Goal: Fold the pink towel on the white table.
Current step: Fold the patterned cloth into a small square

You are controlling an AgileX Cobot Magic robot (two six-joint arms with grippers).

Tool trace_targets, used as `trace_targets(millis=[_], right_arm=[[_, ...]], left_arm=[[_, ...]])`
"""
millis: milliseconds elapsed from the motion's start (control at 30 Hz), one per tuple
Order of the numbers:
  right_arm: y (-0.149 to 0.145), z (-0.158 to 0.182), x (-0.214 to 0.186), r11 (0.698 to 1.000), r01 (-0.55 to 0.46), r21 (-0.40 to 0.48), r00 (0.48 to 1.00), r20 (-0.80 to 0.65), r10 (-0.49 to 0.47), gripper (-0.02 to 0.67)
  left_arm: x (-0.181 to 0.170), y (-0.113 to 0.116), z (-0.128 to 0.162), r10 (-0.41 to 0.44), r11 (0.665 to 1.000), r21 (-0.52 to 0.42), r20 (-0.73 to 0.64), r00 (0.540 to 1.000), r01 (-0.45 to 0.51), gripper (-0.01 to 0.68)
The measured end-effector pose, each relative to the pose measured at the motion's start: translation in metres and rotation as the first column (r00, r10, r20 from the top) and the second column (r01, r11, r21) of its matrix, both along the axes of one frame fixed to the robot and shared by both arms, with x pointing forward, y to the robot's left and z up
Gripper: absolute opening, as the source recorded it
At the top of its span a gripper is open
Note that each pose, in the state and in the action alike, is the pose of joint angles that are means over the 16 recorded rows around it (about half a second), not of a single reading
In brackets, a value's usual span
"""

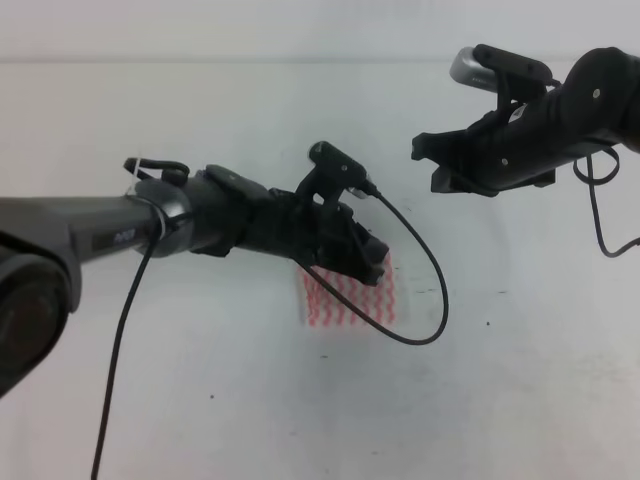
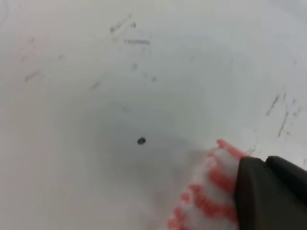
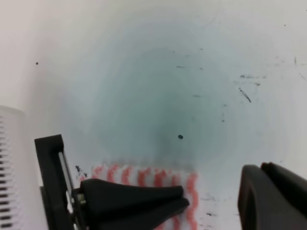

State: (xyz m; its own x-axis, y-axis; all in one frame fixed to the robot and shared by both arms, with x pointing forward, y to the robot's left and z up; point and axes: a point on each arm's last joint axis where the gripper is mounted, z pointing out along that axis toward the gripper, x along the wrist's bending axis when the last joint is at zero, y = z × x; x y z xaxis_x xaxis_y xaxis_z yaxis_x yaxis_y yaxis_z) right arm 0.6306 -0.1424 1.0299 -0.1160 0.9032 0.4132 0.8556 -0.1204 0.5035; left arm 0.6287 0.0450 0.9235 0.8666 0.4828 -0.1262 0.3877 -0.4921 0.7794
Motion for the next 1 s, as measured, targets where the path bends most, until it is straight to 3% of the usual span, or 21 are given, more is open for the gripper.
trace_targets(millis=[267,633,1000], right_arm=[[-0.001,0.003,-0.001,1.000,-0.001,-0.001,1.000,0.008,0.001,-0.018],[-0.007,0.040,-0.020,1.000,-0.027,-0.006,0.998,0.065,0.027,-0.018],[-0.022,0.094,-0.077,0.998,-0.065,-0.007,0.985,0.157,0.066,-0.018]], left_arm=[[0.000,-0.001,0.002,-0.004,1.000,-0.009,0.010,1.000,0.004,-0.005],[-0.013,0.009,0.075,0.032,0.999,-0.046,0.106,0.994,-0.027,-0.005],[-0.071,0.059,0.146,0.259,0.965,-0.109,0.215,0.942,-0.240,-0.004]])
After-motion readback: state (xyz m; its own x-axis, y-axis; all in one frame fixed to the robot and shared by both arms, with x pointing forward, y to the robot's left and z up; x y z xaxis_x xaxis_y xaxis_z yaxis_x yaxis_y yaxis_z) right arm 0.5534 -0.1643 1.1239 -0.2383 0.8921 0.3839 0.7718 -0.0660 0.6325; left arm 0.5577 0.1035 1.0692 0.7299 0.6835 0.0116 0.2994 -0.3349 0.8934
